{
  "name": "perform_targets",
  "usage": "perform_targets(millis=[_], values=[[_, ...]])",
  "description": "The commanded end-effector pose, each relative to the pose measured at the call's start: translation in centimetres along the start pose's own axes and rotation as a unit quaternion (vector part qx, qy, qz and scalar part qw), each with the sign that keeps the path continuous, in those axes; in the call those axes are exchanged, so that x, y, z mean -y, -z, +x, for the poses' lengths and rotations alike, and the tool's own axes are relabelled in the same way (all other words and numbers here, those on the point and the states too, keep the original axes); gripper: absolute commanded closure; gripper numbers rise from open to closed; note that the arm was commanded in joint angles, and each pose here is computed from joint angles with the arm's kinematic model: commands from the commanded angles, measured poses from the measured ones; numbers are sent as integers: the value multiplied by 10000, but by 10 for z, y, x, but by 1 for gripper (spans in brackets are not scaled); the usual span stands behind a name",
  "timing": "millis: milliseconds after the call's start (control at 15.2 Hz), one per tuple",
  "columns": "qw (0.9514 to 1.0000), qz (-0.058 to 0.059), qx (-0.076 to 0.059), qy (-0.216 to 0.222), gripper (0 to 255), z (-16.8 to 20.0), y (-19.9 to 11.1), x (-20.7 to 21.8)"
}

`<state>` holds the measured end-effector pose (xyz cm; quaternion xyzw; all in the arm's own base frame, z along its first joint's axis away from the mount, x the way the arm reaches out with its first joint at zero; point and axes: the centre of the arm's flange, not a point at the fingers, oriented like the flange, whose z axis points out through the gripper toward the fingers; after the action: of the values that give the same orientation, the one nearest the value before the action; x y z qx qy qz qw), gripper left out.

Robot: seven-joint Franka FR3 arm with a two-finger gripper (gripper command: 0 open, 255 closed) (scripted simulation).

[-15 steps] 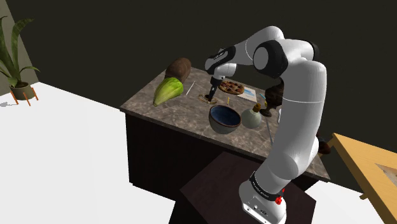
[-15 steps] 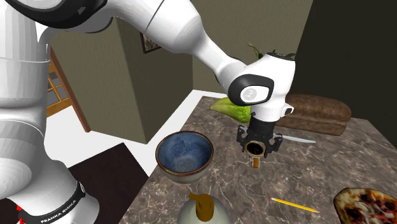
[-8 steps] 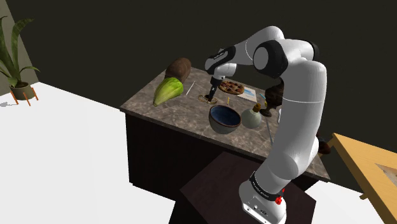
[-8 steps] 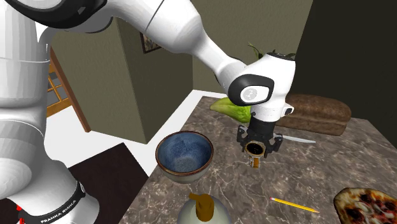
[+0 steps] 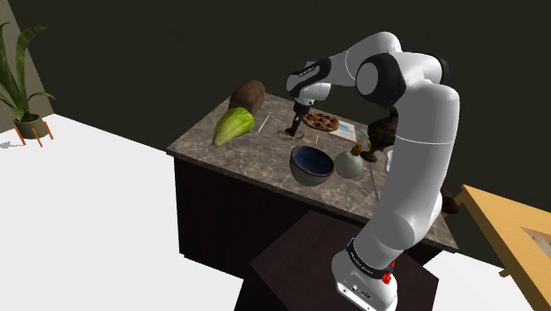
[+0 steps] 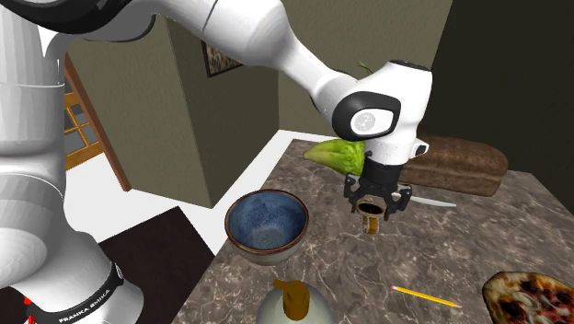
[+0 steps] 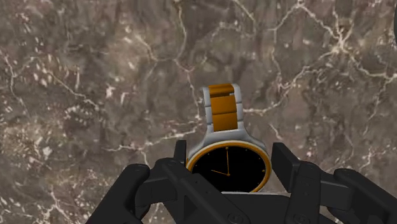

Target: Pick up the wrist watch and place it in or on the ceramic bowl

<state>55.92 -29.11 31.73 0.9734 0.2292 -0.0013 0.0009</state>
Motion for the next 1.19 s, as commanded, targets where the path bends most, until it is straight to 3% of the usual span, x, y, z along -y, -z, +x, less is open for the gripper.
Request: perform_targets(millis=[0,1122], values=[[10000,1,1,-1,255,0,11,0],[10000,1,1,-1,255,-1,100,0]])
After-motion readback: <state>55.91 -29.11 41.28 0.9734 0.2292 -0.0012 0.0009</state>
